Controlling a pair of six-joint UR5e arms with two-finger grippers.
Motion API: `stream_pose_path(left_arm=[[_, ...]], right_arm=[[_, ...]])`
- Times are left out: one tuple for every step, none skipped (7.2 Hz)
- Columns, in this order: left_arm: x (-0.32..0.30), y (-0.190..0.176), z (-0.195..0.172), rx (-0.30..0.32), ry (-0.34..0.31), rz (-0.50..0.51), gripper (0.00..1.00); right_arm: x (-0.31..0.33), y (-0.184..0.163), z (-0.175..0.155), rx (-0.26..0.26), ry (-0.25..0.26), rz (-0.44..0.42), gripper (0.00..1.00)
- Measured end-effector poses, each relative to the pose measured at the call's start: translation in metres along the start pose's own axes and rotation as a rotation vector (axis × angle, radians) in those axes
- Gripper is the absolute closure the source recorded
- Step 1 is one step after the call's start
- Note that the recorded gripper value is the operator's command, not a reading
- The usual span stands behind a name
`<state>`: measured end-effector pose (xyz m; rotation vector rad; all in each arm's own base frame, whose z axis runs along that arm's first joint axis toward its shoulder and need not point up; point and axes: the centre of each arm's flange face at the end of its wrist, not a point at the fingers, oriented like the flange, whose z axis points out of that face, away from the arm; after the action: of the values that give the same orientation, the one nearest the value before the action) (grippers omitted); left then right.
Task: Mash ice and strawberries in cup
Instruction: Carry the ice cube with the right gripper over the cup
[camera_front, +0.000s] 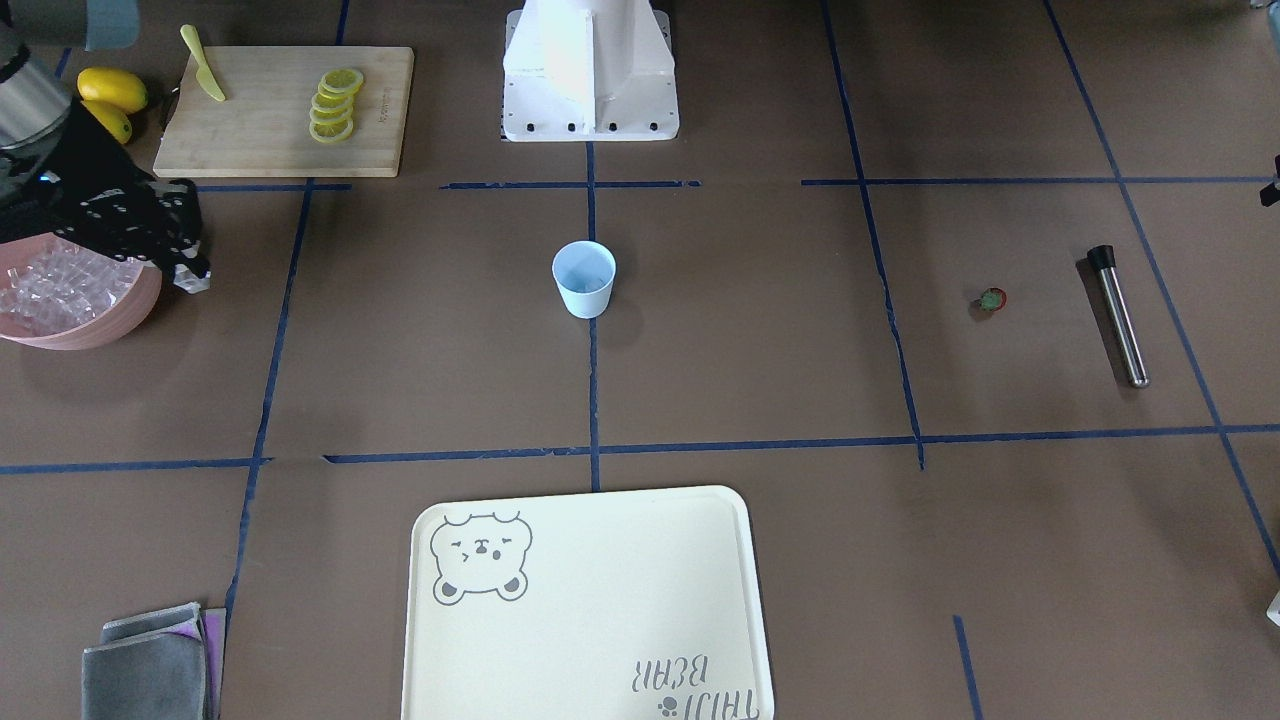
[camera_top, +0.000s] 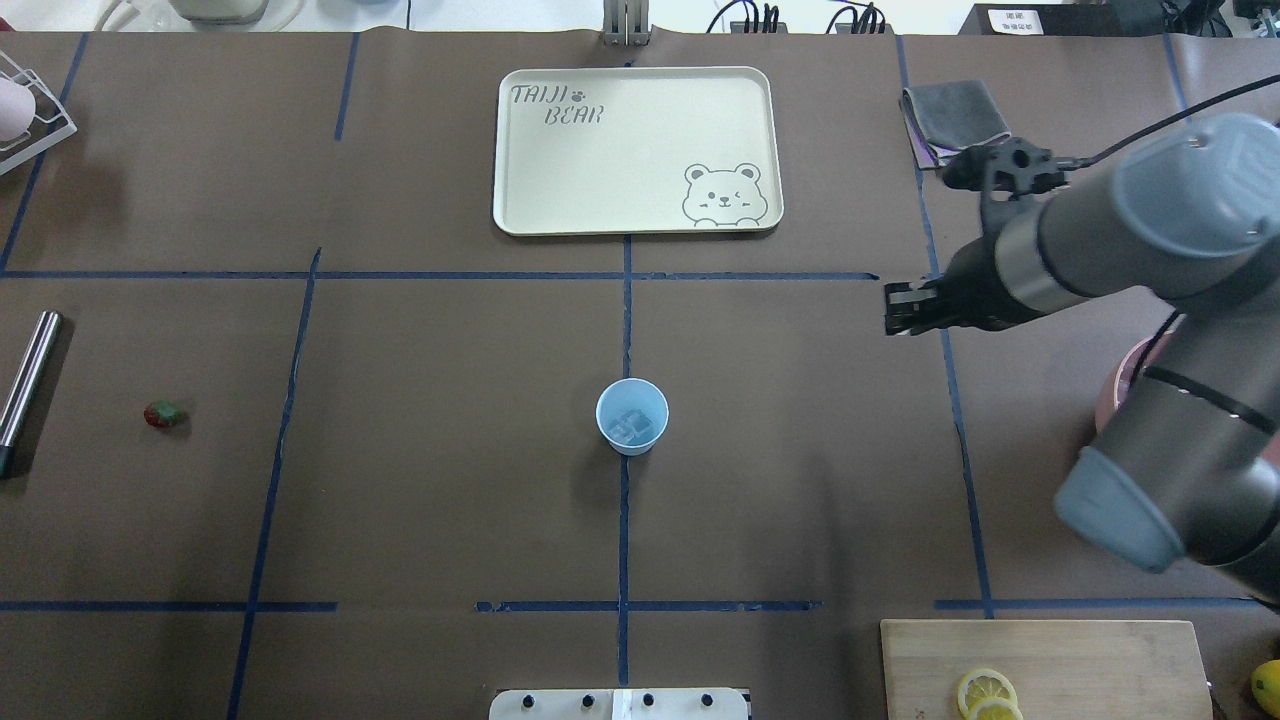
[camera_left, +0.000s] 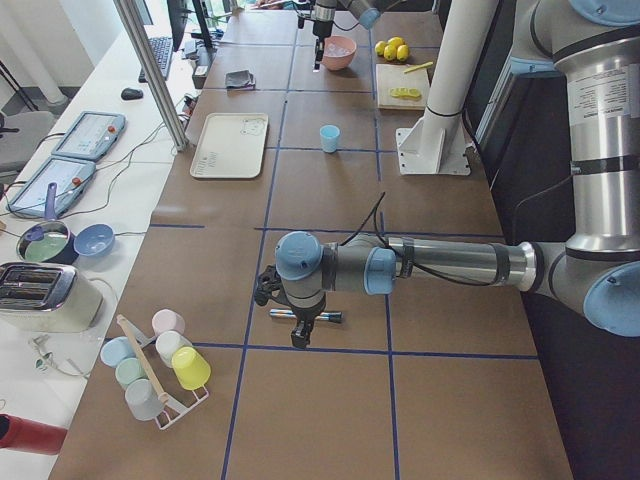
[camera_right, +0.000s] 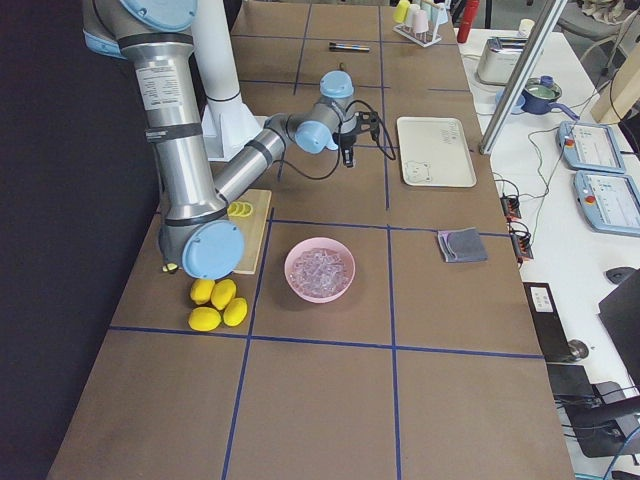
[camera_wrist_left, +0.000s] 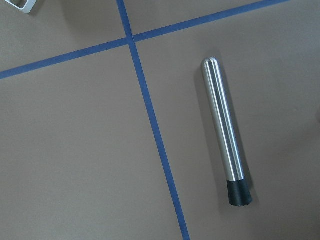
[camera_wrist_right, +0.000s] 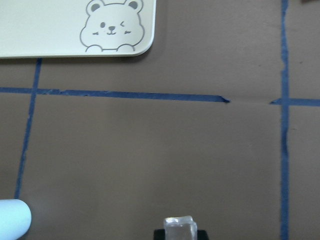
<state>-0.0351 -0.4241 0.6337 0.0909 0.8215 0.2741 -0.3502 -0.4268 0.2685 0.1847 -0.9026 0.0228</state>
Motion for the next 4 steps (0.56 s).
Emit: stream_pose_path(left_arm=[[0.0, -0.001, 0.0, 0.001, 0.0, 0.001, 0.0], [0.0, -0.001, 0.0, 0.001, 0.0, 0.001, 0.0], [0.0, -0.001, 0.0, 0.0, 0.0, 0.001, 0.0], [0.0, -0.001, 0.0, -0.001, 0.0, 0.001, 0.0]], right_arm=[[-0.062, 0.007, 0.011, -0.005, 0.044, 0.024, 0.97], [-0.117, 0.015, 0.024, 0.003, 0.066, 0.053, 0.97], [-0.164, 0.022, 0.036, 0.01, 0.072, 0.084, 0.97], [-0.201, 0.027, 0.047, 0.016, 0.077, 0.109, 0.97]])
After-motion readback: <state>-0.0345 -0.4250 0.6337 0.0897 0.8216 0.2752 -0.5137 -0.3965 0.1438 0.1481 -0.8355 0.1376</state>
